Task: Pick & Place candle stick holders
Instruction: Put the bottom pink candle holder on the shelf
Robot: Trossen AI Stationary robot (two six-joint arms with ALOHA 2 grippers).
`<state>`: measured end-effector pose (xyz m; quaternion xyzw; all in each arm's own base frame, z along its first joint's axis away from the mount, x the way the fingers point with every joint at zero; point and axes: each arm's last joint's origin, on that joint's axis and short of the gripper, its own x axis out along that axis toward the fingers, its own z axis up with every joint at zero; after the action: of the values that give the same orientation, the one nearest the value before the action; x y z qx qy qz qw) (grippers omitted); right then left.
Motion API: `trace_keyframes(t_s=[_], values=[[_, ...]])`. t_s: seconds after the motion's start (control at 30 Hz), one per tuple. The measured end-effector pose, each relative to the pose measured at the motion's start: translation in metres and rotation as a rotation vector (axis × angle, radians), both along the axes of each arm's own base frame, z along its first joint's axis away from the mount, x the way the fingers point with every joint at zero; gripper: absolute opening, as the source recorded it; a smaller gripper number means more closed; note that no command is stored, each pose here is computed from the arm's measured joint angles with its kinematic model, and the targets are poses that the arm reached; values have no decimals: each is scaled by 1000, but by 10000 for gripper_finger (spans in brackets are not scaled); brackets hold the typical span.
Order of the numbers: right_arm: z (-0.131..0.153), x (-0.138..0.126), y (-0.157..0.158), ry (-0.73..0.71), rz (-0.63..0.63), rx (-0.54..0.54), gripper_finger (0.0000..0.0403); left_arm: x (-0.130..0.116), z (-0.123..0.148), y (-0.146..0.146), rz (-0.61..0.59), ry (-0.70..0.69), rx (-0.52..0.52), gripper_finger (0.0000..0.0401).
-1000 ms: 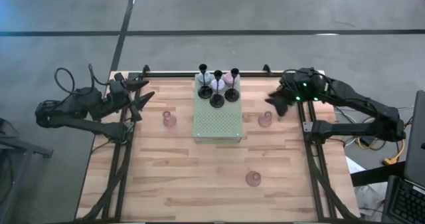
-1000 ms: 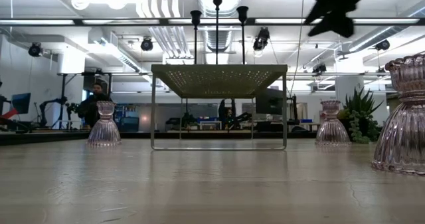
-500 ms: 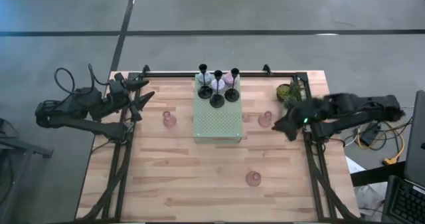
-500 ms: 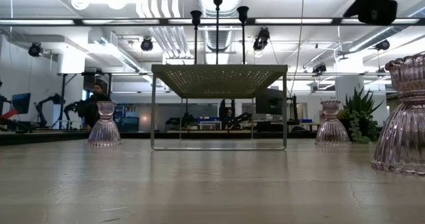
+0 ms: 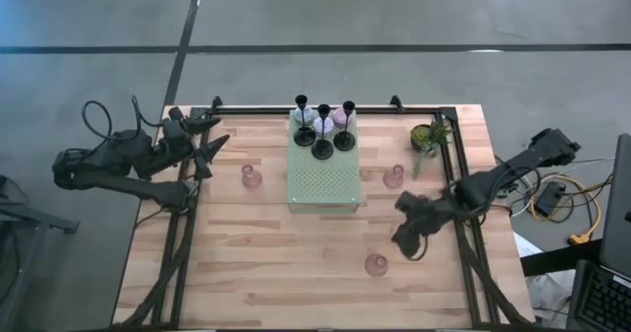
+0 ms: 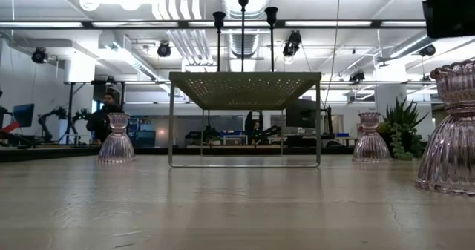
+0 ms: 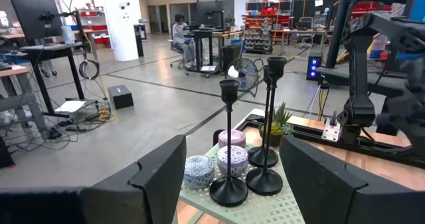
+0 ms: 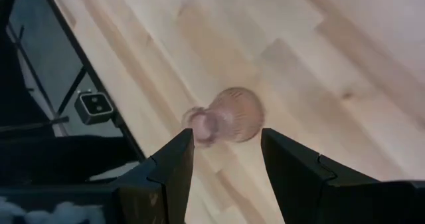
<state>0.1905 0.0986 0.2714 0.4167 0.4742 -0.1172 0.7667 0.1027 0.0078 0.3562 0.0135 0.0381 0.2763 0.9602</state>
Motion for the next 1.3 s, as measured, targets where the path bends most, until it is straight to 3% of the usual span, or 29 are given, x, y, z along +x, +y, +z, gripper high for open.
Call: trace_keyframes(t_s=[0.27, 0.63, 0.87, 1.07, 1.3], values=[[-28, 34, 29, 28, 44, 106, 171, 0, -1, 0, -1, 2, 0, 248], [-65, 51, 40, 162, 54, 65, 157, 0, 0, 0, -1, 0, -3, 248], [-76, 55, 43, 203, 59, 57, 112, 0, 1, 0, -1, -4, -4, 248], [-73, 55, 42, 177, 84, 42, 26, 0, 0, 0, -1, -3, -3, 248], [-73, 55, 42, 180, 86, 37, 19, 0, 0, 0, -1, -2, -3, 248]])
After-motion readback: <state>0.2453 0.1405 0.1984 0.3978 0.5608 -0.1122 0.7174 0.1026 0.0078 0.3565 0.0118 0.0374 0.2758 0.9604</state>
